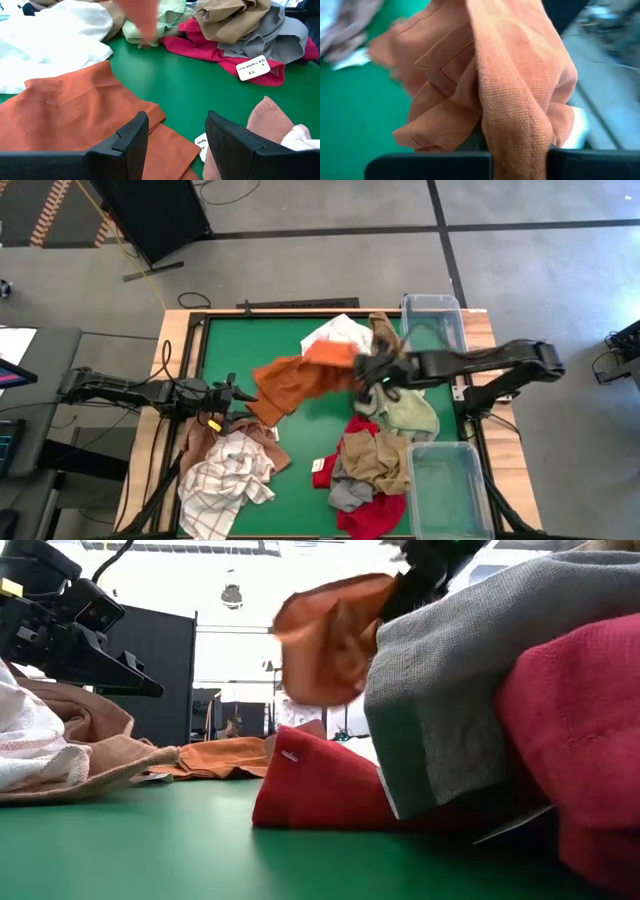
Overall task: Sort towels by color in basket
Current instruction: Put the right orange towel into the top transparent bin
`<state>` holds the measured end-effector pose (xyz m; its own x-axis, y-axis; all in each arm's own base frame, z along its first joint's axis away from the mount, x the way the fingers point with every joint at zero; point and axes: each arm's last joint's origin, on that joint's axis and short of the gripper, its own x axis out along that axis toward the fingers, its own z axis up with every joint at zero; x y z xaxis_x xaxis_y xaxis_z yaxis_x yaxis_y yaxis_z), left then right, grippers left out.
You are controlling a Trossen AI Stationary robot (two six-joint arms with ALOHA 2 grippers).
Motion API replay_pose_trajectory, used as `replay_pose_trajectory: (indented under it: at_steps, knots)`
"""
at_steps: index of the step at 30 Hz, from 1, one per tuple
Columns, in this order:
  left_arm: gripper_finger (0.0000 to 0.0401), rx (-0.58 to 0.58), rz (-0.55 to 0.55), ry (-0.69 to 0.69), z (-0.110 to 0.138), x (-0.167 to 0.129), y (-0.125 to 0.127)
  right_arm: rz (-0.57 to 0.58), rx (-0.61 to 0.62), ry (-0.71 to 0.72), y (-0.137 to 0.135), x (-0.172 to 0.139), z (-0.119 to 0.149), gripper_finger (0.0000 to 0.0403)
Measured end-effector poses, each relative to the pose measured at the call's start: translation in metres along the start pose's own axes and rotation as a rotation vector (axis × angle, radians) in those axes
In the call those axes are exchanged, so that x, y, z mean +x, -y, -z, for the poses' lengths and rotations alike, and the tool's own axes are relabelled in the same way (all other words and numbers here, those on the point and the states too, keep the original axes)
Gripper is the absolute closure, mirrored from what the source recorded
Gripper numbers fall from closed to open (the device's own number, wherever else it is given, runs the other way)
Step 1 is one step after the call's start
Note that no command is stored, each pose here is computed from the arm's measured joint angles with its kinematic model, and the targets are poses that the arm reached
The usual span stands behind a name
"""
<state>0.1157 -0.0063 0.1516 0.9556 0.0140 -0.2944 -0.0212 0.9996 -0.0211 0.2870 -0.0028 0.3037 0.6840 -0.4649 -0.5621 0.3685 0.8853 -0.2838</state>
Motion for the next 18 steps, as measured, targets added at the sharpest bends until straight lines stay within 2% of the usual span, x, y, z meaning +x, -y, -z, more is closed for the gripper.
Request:
replay_pose_trajectory:
  at_steps: [4, 8, 18]
  knots:
    - [0.0216, 0.0, 0.0, 0.0, 0.0, 0.0, 0.0, 0.138, 0.067, 0.036, 0.029, -0.034, 0.0, 0.0367]
    - [0.0216, 0.0, 0.0, 0.0, 0.0, 0.0, 0.0, 0.26, 0.131, 0.014, 0.057, -0.055, 0.008, 0.0367]
    - [0.0216, 0.0, 0.0, 0.0, 0.0, 0.0, 0.0, 0.567, 0.298, -0.195, 0.12, -0.071, 0.042, 0.0365]
